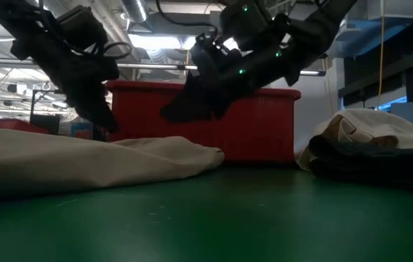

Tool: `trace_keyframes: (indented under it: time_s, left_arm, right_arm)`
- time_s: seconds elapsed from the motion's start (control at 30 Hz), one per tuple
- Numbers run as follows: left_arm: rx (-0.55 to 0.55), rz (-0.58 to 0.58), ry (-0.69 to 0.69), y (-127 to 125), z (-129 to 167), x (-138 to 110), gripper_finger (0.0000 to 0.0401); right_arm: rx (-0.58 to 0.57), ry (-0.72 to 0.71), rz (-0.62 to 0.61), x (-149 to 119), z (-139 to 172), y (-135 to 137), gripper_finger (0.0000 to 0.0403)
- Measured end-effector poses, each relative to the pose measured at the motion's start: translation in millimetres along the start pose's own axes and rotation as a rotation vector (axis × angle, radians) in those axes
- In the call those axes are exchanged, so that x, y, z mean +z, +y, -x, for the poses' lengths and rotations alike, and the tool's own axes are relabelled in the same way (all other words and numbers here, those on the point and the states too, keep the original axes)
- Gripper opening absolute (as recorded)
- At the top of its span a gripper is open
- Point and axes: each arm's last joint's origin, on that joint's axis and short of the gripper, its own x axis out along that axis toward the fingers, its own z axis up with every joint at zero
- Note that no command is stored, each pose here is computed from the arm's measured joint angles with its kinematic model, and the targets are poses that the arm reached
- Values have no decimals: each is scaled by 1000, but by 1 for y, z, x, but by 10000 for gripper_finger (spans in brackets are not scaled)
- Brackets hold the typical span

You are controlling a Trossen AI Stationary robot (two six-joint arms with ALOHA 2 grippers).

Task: Fold Laundry from Bin
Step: Fold the brown shorts

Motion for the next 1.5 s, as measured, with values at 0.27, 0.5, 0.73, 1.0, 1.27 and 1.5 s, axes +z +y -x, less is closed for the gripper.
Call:
trace_keyframes:
  time_s: [0.27,0.5,0.73,1.0,1.27,1.5]
  left_arm:
    - [-7,111,-27,-2,0,2,176]
    - [-71,43,-22,-16,-6,-3,176]
    - [-88,124,37,-34,-28,-15,176]
    - [-183,286,35,-76,-59,-27,176]
    - [-353,359,-10,-78,-44,36,176]
    - [-202,458,1,-54,-24,40,176]
  right_arm:
    - [64,121,-56,-22,-9,7,209]
    - [-2,384,12,-49,-5,5,209]
    - [8,580,144,-50,18,6,209]
    - [0,637,423,-14,68,4,209]
    - [-3,595,291,12,105,5,209]
    - [-12,579,132,7,98,10,209]
